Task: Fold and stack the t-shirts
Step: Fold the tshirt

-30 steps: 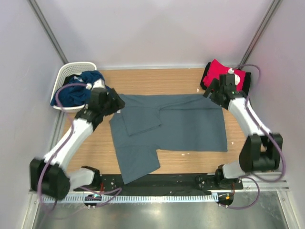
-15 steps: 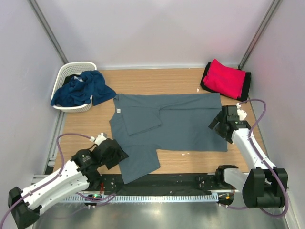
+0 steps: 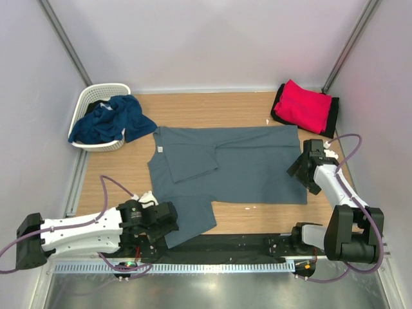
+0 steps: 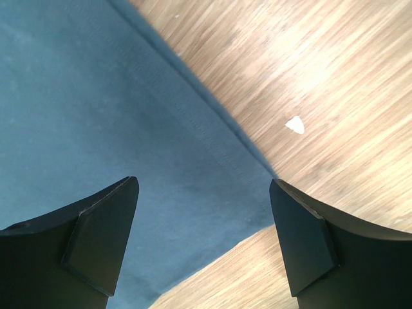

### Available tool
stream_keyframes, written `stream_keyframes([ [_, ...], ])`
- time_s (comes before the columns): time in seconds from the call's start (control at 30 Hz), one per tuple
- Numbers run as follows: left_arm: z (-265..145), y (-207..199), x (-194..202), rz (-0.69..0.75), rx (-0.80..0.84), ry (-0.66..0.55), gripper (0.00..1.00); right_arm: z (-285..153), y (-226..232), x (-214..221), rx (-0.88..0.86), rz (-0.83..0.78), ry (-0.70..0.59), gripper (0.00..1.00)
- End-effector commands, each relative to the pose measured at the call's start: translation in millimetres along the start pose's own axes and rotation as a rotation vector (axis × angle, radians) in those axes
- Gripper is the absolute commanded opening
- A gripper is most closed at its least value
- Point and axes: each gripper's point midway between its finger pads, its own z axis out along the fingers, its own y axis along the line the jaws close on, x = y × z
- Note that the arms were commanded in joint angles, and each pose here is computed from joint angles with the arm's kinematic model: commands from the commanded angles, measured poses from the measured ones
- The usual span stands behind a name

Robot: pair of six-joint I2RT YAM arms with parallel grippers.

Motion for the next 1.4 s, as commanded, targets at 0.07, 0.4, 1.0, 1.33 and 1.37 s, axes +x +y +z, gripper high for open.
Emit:
stream_keyframes([
  [0.07,3,4,7,-0.092,-0.043,-0.031,0.63,-8,-6,-29,0.007,0.032,-0.082,0.89],
  [0.4,18,16,17,-0.111,-0.088,-0.04,0.61,-1,-17,-28,0.016,0.12,-0.043,0.89],
  [1.0,29,18,22,-0.108,-0.035,-0.038,0.01,15,-50,-8,0.14,0.232,-0.011,0.88],
  [1.33,20,8,7,-0.085,0.046,-0.1,0.0,12,-54,6,0.138,0.273,0.012,0.74],
  [1.37,19,7,7,-0.079,0.049,-0.103,0.0,12,-56,10,0.152,0.276,0.025,0.74],
])
